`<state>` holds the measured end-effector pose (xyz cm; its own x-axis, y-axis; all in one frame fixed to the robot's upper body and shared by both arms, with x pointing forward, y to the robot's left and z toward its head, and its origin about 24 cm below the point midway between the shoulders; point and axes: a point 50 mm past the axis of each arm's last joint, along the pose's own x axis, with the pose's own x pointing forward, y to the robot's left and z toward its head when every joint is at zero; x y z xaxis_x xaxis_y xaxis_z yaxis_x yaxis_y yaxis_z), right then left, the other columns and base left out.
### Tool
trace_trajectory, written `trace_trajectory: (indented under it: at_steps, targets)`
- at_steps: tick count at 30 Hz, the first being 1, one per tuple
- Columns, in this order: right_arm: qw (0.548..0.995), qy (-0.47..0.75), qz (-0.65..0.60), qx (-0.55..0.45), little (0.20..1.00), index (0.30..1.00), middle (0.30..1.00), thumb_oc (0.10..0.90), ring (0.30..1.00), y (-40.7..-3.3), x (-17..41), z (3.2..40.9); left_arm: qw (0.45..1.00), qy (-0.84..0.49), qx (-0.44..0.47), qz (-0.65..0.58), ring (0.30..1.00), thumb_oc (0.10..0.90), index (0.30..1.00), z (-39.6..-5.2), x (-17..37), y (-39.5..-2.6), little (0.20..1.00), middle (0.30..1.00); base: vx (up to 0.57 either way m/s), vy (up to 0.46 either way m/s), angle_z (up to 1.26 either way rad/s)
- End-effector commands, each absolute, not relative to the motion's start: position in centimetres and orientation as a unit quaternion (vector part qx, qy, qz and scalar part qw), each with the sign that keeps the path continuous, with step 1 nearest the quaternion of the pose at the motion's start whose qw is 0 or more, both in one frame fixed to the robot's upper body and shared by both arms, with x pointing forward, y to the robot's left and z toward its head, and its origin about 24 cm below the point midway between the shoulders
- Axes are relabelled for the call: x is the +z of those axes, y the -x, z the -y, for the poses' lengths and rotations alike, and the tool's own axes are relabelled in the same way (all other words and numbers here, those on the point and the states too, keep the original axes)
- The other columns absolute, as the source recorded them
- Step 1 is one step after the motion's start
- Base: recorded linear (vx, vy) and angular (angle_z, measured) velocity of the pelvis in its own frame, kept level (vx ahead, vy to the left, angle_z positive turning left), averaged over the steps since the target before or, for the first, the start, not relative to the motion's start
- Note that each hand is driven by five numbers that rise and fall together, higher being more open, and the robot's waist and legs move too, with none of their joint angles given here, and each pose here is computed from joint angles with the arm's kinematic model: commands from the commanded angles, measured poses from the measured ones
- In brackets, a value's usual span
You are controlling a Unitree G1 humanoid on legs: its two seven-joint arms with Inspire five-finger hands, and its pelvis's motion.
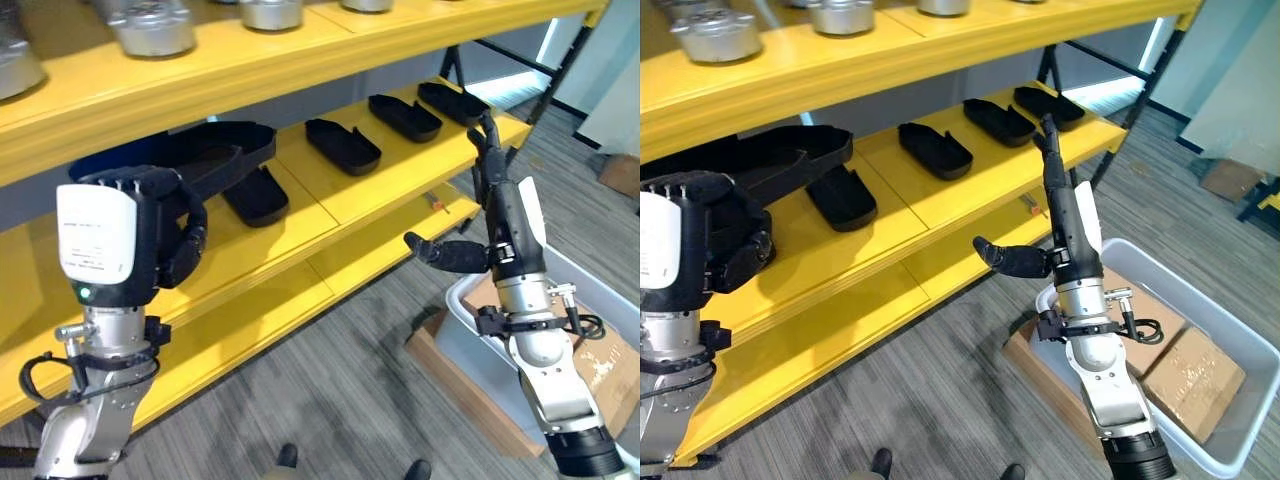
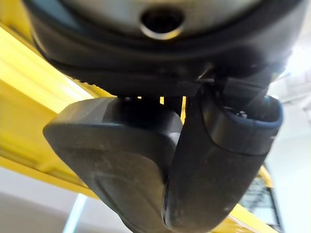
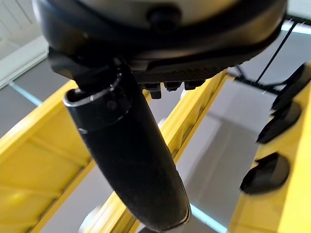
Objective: Move parts from the plastic box to the shelf.
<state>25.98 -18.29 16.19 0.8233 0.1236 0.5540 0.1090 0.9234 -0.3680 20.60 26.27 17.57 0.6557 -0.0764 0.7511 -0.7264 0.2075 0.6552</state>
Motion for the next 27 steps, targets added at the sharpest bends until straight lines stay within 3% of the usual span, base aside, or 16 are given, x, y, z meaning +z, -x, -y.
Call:
trace_trajectory:
  at_steps: [1, 10, 16, 27]
  targets:
    - [0.898, 0.2, 0.392, 0.015, 1.0, 1.0, 1.0, 0.9, 1.0, -25.2, 19.6, 17.4, 0.637, -0.549, 0.304, 0.448, 0.3, 0.4, 0.3, -26.1, 21.9, -19.0, 0.3, 0.3, 0.0, 0.158, 0.12]
    - [0.899, 0.209, 0.385, 0.016, 1.0, 1.0, 1.0, 0.9, 1.0, -25.2, 19.1, 16.9, 0.631, -0.566, 0.301, 0.436, 0.3, 0.4, 0.3, -26.5, 21.9, -19.1, 0.3, 0.3, 0.01, 0.149, 0.17]
    - [0.9, 0.221, 0.375, 0.024, 1.0, 1.0, 1.0, 0.9, 1.0, -24.9, 18.6, 17.4, 0.662, -0.561, 0.277, 0.412, 0.3, 0.4, 0.3, -26.4, 20.8, -20.0, 0.3, 0.3, 0.02, 0.132, 0.78]
    - [0.902, 0.216, 0.372, 0.029, 1.0, 1.0, 1.0, 0.9, 1.0, -24.8, 18.5, 17.9, 0.693, -0.533, 0.293, 0.387, 0.3, 0.4, 0.3, -26.5, 19.0, -19.2, 0.3, 0.3, 0.04, -0.03, 0.12]
